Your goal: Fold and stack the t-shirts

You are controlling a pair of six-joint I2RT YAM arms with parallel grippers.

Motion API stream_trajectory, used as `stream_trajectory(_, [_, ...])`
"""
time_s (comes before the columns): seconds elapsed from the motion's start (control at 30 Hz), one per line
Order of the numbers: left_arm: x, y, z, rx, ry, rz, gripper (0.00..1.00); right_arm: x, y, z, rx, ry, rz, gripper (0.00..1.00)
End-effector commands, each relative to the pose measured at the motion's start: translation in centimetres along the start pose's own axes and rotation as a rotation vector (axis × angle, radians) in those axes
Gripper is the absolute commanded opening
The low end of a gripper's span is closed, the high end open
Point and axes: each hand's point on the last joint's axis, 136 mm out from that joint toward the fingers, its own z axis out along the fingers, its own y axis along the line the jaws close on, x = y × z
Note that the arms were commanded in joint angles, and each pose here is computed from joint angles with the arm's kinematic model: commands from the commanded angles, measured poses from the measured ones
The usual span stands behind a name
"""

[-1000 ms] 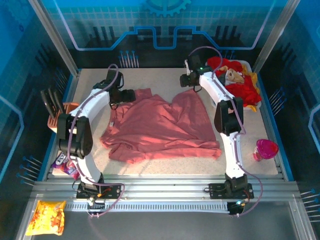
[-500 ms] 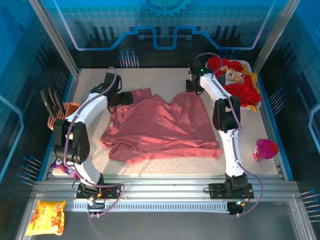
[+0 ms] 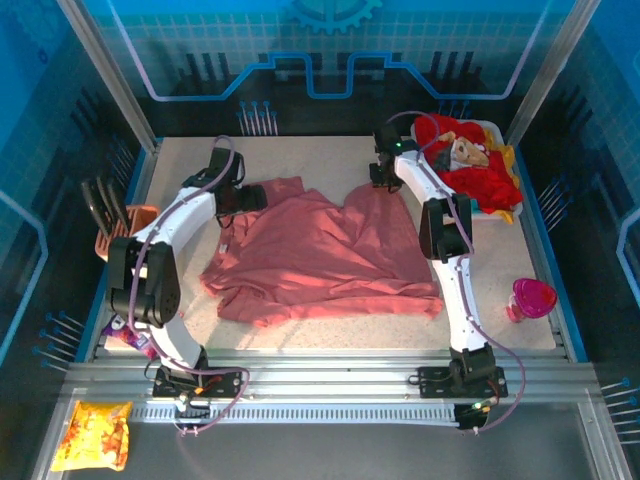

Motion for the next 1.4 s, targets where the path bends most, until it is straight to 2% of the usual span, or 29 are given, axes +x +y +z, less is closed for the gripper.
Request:
stream_trajectory(0.0, [-2.1,0.2,1.5,-0.024,-0.019,-0.035,0.79,1.1,-0.4,1.0,0.035,0.04,-0.005,0.17])
stream_trajectory(0.07, [-3.3,0.3,2.6,-0.053,-0.025,-0.041,0.72,0.9,-0.5,0.4,0.038,0.035,-0.005,0.13])
stream_trajectory(0.13, [-4.6,0.8,3.6,-0.091,-0.028,-0.065,0.7,0.5,-0.6,-0.5,0.037,0.017,-0.005,0.11])
stream_trajectory(0.17, [-5.4,1.0,4.2,-0.101,-0.031,-0.075,0.7,0.2,-0.6,-1.1,0.032,0.003,-0.003,0.05])
stream_trajectory(0.23, [-6.9,1.5,5.2,-0.133,-0.034,-0.084,0.67,-0.3,-0.4,-2.1,0.011,-0.03,0.009,0.0])
stream_trajectory(0.47, [-10.4,2.7,8.5,-0.215,0.015,-0.08,0.65,-0.6,0.0,-3.8,-0.026,-0.073,0.045,0.0])
stream_trajectory(0.6, [-10.5,3.9,9.8,-0.285,0.053,-0.055,0.65,-0.6,0.1,-3.8,-0.025,-0.073,0.055,0.0])
stream_trajectory(0.97, [-9.0,4.8,13.7,-0.261,0.117,-0.053,0.64,-0.6,0.0,-4.3,-0.021,-0.074,0.053,0.0])
stream_trajectory(1.17, [-9.3,4.7,13.4,-0.262,0.113,-0.058,0.62,-0.6,-0.1,-4.0,-0.012,-0.071,0.05,0.0])
stream_trajectory(1.37, [-8.0,4.6,14.2,-0.303,0.173,-0.048,0.59,-0.5,0.3,-3.9,-0.038,-0.063,0.058,0.0])
